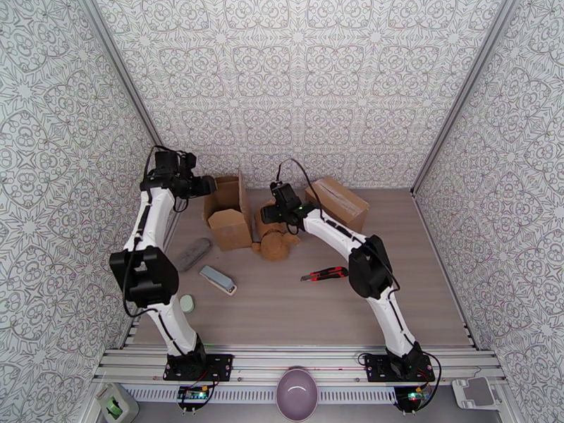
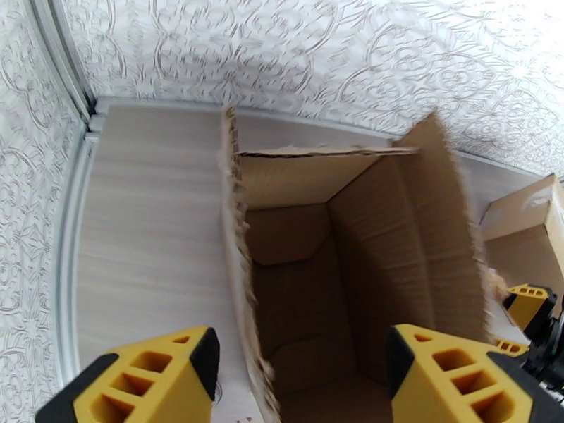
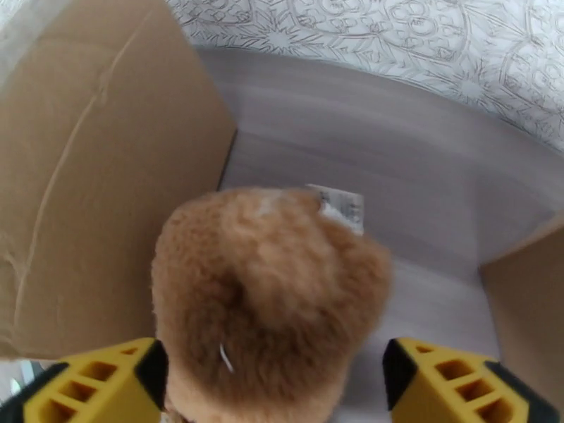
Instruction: Unpack the express box
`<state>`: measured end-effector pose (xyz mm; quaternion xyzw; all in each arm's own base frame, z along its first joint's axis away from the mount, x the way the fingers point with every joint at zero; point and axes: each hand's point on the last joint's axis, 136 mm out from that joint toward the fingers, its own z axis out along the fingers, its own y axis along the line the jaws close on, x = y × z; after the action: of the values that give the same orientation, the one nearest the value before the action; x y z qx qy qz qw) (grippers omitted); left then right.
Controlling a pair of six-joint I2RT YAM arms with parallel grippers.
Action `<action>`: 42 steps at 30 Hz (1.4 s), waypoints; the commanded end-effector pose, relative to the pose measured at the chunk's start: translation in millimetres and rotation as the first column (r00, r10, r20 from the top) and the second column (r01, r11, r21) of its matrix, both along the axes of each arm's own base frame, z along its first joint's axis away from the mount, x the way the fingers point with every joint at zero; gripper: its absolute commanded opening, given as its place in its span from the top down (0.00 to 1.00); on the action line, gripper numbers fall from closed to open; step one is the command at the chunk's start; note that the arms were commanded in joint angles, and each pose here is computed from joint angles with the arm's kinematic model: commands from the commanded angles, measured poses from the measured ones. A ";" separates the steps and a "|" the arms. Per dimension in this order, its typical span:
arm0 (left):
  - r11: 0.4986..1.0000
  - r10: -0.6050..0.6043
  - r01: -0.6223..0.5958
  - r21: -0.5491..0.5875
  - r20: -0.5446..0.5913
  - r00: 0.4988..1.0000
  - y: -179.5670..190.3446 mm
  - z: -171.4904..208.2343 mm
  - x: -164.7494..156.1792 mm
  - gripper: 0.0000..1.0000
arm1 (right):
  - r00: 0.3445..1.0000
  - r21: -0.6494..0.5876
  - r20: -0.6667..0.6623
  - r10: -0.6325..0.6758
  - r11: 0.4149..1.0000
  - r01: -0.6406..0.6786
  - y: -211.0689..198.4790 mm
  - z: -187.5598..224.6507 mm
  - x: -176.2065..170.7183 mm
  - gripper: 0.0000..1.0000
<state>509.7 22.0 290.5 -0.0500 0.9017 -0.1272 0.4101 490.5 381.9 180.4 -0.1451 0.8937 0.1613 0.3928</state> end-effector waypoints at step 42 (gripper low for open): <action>0.822 -0.492 0.451 -0.347 -0.034 0.870 -394.4 -82.5 -27.3 0.15 | 0.950 0.213 -0.311 0.034 0.976 0.034 -235.9 5.5 19.2 0.16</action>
<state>473.5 -370.9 205.4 0.1063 0.8809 -0.3542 0.2953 537.4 126.4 169.9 -0.0767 0.9327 0.2170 0.2776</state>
